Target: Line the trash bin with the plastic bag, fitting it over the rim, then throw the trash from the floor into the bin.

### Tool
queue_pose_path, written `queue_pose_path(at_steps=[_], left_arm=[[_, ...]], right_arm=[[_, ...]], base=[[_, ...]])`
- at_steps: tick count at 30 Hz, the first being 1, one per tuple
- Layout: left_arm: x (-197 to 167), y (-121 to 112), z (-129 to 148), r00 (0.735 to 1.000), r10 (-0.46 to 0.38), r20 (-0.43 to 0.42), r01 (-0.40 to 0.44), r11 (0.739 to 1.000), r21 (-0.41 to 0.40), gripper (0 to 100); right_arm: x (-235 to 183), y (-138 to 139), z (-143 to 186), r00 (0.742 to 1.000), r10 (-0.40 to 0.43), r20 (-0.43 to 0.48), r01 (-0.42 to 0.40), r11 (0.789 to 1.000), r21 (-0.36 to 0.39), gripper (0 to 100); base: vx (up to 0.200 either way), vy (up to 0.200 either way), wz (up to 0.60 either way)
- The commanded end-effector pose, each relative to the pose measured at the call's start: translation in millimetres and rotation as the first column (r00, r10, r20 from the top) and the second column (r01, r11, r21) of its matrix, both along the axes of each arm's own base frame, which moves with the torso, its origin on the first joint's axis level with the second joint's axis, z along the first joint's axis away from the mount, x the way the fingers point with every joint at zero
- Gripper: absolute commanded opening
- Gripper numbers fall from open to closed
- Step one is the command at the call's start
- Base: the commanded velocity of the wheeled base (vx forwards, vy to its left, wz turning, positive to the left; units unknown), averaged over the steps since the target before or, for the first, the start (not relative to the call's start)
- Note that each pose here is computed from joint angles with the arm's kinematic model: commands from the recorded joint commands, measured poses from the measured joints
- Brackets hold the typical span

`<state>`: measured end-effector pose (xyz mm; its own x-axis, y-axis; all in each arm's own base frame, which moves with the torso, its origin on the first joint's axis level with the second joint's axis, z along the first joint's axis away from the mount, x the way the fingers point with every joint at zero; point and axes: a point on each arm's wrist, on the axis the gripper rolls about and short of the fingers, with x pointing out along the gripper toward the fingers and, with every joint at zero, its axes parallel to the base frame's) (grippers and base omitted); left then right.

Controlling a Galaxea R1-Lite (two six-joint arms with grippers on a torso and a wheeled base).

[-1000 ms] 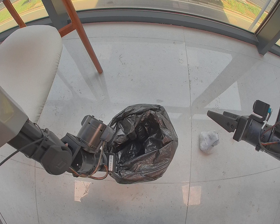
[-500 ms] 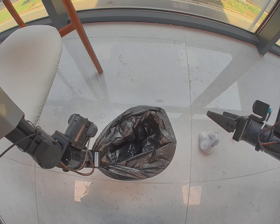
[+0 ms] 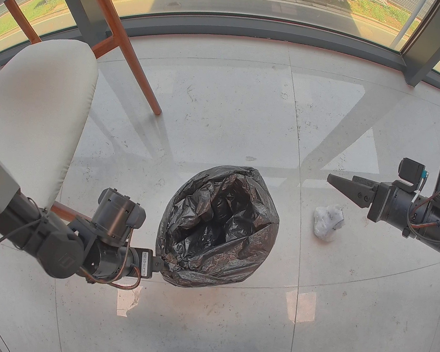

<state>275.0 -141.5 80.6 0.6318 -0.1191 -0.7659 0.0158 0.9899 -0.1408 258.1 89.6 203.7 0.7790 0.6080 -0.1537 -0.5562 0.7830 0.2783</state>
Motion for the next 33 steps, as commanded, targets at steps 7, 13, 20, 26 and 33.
queue_pose_path(at_steps=[7,13,20,26,33], left_arm=[[-48,15,9,0.992,-0.107,0.068,0.11,0.993,-0.047,100],[-22,22,0,0.991,-0.104,0.088,0.103,0.995,0.008,100],[17,22,-7,0.991,-0.047,0.127,0.048,0.999,-0.002,100],[12,21,12,0.981,-0.052,0.189,0.057,0.998,-0.025,100],[-36,32,67,0.932,-0.077,0.354,0.121,0.987,-0.105,100]], right_arm=[[8,-46,-18,0.983,-0.17,-0.064,0.169,0.985,-0.028,100],[16,-49,-21,0.981,-0.184,-0.069,0.182,0.983,-0.03,100],[18,-52,-18,0.98,-0.191,-0.057,0.19,0.981,-0.026,100],[44,-72,-35,0.96,-0.264,-0.095,0.259,0.964,-0.059,100],[74,-86,-70,0.935,-0.306,-0.178,0.292,0.951,-0.099,100]], base=[[0.0,0.0,0.0],[0.0,0.0,0.0],[0.0,0.0,0.0],[0.0,0.0,0.0],[0.0,0.0,0.0]])
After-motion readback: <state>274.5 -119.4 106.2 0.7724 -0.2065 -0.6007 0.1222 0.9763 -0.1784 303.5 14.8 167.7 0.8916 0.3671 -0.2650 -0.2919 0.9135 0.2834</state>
